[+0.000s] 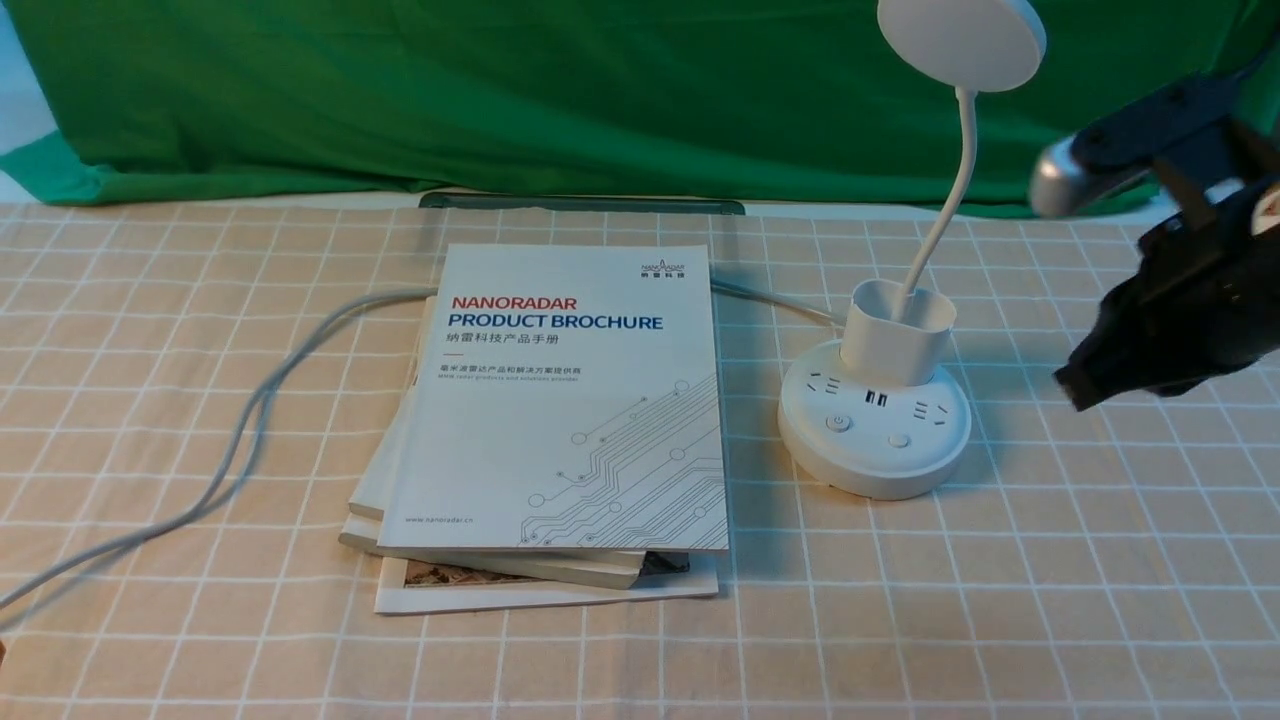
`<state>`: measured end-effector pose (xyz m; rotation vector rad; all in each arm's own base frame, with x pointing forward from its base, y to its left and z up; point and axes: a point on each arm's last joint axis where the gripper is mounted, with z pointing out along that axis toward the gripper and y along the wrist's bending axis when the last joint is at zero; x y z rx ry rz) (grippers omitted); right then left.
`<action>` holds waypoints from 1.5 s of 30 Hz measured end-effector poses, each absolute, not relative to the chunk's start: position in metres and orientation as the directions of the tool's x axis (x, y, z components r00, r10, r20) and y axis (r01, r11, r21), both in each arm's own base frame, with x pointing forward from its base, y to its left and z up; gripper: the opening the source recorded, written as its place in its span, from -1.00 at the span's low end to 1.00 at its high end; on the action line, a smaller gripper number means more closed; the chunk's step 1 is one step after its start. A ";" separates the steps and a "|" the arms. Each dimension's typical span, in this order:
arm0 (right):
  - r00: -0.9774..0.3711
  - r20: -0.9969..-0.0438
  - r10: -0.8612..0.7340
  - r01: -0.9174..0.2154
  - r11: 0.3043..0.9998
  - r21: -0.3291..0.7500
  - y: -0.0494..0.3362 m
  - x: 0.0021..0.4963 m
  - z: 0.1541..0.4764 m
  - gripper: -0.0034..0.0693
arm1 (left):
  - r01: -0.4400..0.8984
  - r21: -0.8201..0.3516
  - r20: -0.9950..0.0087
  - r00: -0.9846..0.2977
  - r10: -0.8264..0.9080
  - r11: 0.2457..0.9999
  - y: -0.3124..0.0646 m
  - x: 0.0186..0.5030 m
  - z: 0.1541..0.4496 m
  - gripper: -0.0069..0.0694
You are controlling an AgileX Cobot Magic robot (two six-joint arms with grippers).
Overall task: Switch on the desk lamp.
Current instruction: Use the right arm to press the button switch on the lamp holder
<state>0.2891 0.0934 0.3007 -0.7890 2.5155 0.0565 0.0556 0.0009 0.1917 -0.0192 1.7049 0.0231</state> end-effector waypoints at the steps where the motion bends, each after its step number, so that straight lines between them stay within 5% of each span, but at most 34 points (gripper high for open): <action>1: -0.714 -0.447 -0.540 -0.561 0.822 -0.098 0.101 0.296 0.288 -0.82 | -0.026 0.004 -0.991 -0.134 0.001 1.000 0.001 0.056 0.192 -0.76; 14: -0.726 -0.393 -0.565 -0.583 0.808 -0.084 0.127 0.342 0.210 -0.82 | -0.026 0.004 -0.991 -0.134 0.001 1.000 0.001 0.056 0.192 -0.76; 26: -0.680 -0.467 -0.565 -0.588 0.801 -0.112 0.140 0.355 0.194 -0.82 | -0.026 0.004 -0.991 -0.134 0.001 1.000 0.001 0.056 0.192 -0.76; 45: -0.683 -0.460 -0.567 -0.590 0.800 -0.110 0.143 0.360 0.179 -0.82 | -0.026 0.004 -0.991 -0.134 0.001 1.000 0.001 0.056 0.192 -0.76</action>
